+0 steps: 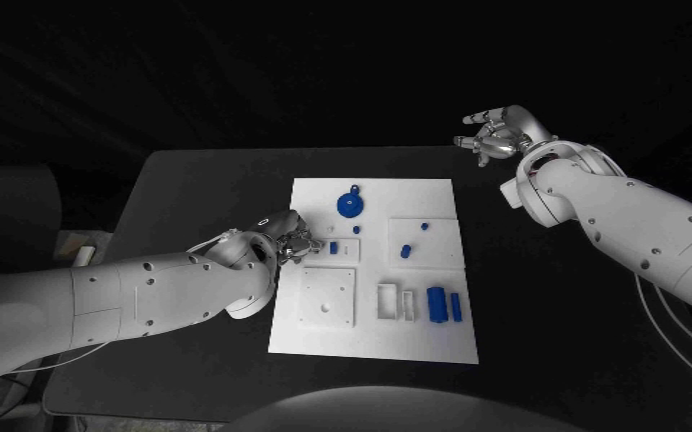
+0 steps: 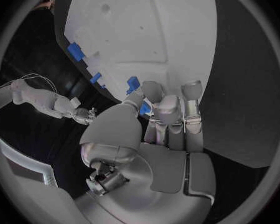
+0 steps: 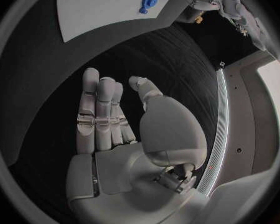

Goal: Assemble the parts on the task board

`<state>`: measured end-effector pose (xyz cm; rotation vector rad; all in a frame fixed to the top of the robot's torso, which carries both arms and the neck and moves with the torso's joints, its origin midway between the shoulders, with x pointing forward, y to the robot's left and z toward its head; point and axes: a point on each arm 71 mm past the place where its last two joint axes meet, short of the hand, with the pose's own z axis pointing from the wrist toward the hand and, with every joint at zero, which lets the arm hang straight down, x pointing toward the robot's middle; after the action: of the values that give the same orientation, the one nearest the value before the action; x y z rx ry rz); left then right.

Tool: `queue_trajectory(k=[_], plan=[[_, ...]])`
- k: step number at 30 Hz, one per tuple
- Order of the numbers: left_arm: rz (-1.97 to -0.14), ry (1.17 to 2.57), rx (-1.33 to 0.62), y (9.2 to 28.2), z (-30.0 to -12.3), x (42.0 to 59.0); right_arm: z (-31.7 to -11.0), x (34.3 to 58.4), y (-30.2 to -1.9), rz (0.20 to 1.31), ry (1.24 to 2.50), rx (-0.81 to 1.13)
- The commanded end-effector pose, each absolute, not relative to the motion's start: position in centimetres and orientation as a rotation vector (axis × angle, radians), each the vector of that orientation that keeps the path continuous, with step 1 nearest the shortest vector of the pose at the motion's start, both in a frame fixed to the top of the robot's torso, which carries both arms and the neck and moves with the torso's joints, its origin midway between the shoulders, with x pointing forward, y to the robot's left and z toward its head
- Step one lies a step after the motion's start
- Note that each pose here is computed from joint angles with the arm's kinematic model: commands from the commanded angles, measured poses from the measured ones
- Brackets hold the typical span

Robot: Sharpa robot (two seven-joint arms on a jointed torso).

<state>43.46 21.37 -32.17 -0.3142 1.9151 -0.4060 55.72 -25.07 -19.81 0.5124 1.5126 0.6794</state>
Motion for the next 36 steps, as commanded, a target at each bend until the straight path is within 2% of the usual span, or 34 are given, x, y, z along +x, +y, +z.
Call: queue_trajectory(k=[1, 36], plan=[[-0.380, 1.954, -0.311, 21.59, -32.65, 43.24, -19.84, 55.71, -24.95, 0.684, 1.518, 0.508], [-0.364, 2.001, -0.301, 21.78, -32.94, 43.10, -19.92, 55.71, -24.86, 0.685, 1.521, 0.508]])
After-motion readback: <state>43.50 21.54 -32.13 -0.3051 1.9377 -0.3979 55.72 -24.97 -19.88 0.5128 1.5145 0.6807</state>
